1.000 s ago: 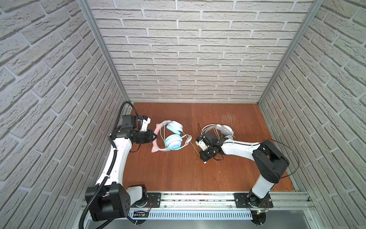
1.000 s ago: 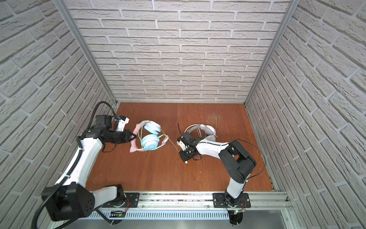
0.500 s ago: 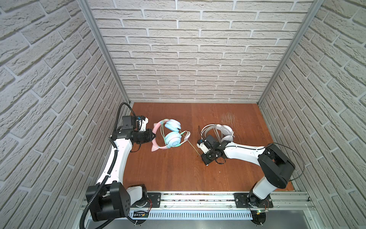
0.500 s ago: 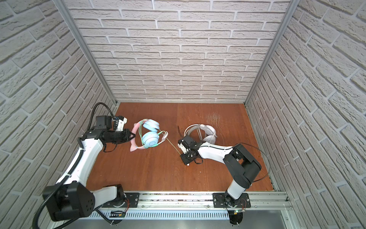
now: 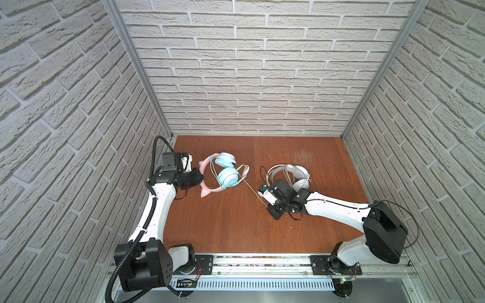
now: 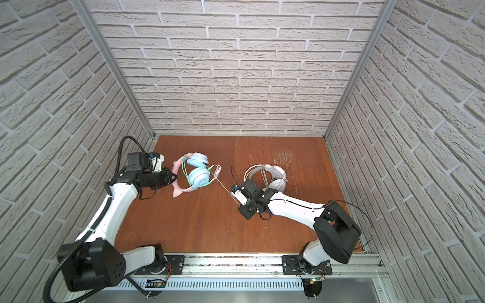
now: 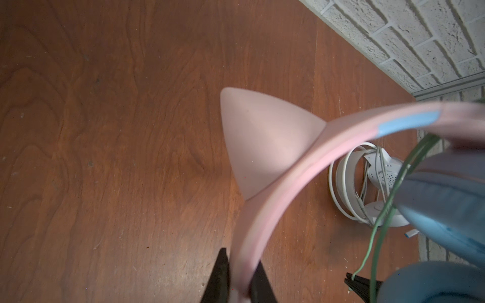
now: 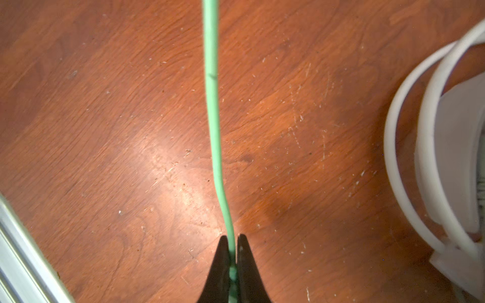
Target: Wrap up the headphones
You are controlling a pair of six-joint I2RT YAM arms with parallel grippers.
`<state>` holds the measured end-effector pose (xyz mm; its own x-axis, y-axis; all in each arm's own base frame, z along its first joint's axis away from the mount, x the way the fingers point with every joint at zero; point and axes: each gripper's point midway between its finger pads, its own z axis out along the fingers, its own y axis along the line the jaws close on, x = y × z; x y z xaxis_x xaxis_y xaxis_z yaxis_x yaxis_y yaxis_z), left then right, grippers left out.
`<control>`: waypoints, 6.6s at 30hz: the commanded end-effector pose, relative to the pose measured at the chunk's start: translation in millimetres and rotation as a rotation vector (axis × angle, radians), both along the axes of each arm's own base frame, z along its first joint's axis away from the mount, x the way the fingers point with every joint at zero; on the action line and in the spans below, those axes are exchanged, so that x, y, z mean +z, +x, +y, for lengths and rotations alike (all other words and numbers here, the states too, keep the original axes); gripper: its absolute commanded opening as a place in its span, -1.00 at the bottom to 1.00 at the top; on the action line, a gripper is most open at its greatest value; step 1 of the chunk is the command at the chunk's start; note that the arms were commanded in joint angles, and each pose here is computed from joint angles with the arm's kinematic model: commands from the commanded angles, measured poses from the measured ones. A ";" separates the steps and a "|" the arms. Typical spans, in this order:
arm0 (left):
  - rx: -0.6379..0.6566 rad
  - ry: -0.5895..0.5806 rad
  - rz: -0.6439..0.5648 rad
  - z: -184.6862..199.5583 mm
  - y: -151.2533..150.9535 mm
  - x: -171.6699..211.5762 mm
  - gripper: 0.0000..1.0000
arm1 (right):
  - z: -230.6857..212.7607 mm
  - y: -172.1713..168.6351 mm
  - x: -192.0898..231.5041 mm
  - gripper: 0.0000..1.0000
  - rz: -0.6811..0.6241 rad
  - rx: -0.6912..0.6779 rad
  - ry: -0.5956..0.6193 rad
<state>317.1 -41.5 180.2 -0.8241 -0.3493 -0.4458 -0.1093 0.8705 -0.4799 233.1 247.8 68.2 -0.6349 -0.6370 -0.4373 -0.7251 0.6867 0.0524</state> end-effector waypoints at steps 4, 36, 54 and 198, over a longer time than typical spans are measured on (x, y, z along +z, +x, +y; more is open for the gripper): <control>0.076 -0.016 -0.067 -3.0 22.0 13.3 -1.00 | 11.7 -2.8 29.2 -0.89 -0.088 0.171 -0.029; 0.034 0.175 0.047 -94.3 55.0 -30.5 -1.00 | 67.2 -23.6 89.8 -0.89 -0.142 0.839 -0.055; -0.268 0.227 0.119 -161.6 45.4 -51.9 -1.00 | 80.8 22.6 112.1 -0.89 -0.381 0.900 -0.166; -0.469 0.163 0.312 -172.3 9.3 -73.7 -1.00 | 22.8 124.2 163.4 1.00 -0.350 0.124 0.280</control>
<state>323.1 -207.2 107.5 -0.9714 0.1578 -0.1775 0.2049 0.9349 -0.2898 366.4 262.6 203.5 -0.3732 -0.5883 -0.7174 -0.7959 0.6003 -0.0782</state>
